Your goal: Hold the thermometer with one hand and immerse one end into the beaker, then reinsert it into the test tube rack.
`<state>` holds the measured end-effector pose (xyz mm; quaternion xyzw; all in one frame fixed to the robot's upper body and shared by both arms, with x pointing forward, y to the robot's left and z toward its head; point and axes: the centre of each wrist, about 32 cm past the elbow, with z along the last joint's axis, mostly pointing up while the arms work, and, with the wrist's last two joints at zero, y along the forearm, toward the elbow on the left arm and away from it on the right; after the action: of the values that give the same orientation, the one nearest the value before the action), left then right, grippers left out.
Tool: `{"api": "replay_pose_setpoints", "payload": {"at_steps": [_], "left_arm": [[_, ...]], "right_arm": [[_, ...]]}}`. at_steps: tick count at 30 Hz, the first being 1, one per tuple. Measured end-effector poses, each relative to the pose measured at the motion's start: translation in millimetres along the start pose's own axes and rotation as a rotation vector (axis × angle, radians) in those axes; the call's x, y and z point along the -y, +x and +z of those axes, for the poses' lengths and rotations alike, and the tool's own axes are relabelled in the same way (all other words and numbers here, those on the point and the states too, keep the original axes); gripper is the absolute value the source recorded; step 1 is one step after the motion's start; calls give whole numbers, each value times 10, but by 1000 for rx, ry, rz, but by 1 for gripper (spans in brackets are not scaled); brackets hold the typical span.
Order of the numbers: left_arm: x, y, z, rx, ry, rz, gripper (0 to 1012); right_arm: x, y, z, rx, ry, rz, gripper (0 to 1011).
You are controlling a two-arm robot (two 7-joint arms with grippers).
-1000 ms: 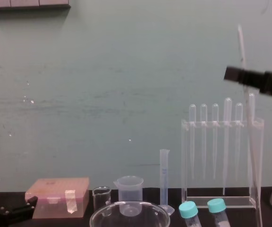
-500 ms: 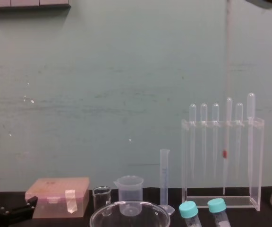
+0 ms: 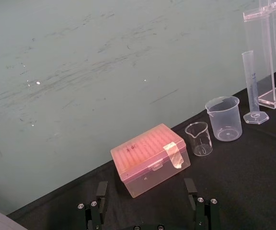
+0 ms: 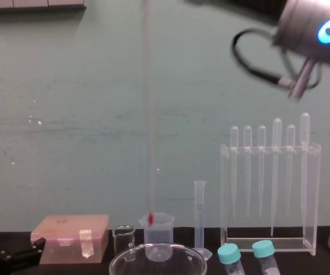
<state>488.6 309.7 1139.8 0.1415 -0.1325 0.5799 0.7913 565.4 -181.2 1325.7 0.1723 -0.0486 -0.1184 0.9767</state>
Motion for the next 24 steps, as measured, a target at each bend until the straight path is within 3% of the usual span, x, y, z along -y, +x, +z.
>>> {"api": "replay_pose_setpoints", "payload": {"at_steps": [2, 11, 17, 24], "left_arm": [[0, 0, 0, 0, 0, 0, 1008], [0, 0, 0, 0, 0, 0, 1008], [0, 0, 0, 0, 0, 0, 1008], [0, 0, 0, 0, 0, 0, 1008]], "right_arm": [[-74, -18, -212, -2, -33, 33, 56], [-40, 11, -739, -23, -125, 23, 56], [88, -27, -968, -49, -165, -2, 56], [206, -74, -1066, -69, -183, -15, 56]]}}
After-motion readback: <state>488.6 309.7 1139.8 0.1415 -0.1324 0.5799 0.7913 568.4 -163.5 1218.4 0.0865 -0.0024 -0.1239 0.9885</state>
